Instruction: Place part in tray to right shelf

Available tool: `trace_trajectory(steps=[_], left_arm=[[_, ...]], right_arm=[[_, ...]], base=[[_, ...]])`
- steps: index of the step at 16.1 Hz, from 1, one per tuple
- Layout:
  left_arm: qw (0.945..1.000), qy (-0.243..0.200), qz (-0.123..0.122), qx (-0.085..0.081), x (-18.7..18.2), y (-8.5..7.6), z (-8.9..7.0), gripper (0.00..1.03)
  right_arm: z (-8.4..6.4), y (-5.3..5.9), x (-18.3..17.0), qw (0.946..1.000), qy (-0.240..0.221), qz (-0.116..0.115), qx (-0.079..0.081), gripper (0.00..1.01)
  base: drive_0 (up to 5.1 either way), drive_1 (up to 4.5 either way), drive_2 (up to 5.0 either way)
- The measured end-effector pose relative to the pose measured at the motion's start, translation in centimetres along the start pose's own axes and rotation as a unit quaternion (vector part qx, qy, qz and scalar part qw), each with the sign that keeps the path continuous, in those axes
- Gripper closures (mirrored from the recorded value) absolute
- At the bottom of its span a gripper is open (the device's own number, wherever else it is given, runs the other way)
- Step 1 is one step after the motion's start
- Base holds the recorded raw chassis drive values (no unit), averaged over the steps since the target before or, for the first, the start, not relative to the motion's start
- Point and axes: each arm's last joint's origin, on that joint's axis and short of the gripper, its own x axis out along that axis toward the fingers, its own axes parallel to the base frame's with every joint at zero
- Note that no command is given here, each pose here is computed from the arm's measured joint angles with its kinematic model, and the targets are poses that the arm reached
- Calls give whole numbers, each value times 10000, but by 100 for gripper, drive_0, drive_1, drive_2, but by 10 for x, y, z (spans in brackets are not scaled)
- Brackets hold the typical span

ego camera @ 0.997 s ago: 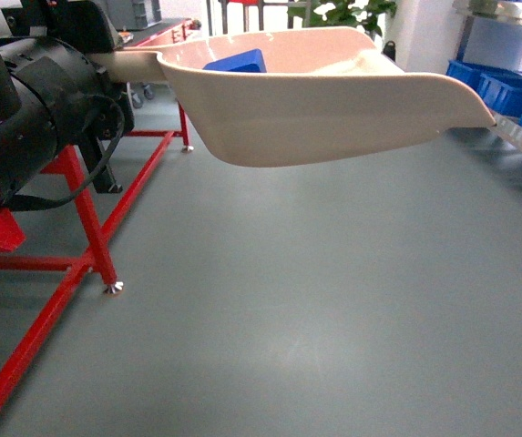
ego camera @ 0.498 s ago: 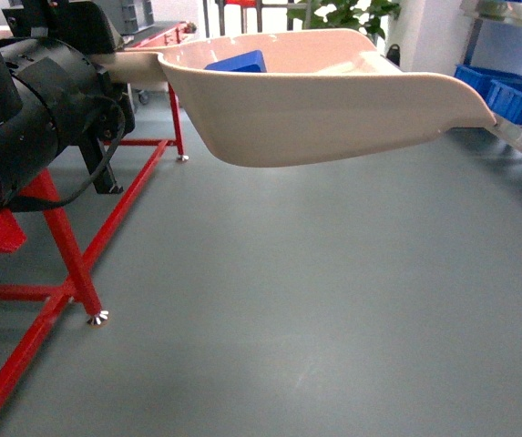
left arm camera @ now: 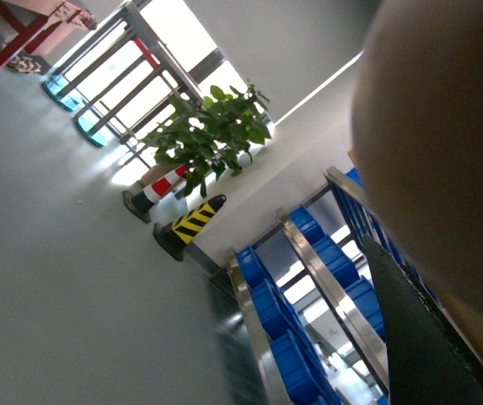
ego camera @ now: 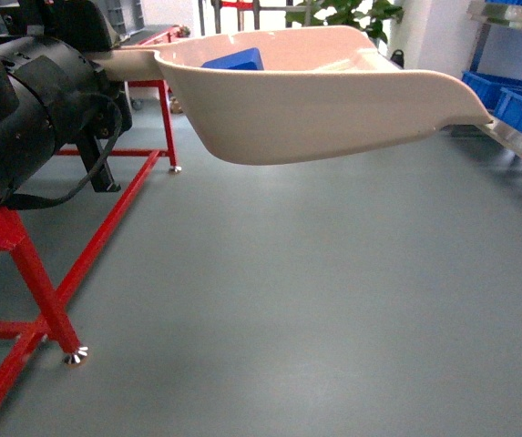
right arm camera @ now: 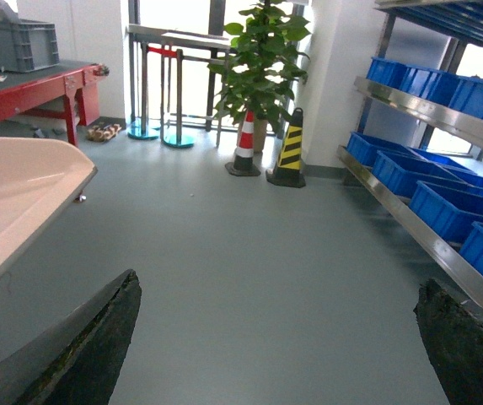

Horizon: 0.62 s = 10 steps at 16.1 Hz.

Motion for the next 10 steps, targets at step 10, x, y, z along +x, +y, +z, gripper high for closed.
trace_trajectory(steps=[10], left_arm=[[10000, -25, 6, 2, 1, 0, 1, 91]], right_arm=[[-1, 0, 1, 10000, 32, 0, -13, 3]], base=[[-27, 60, -113]])
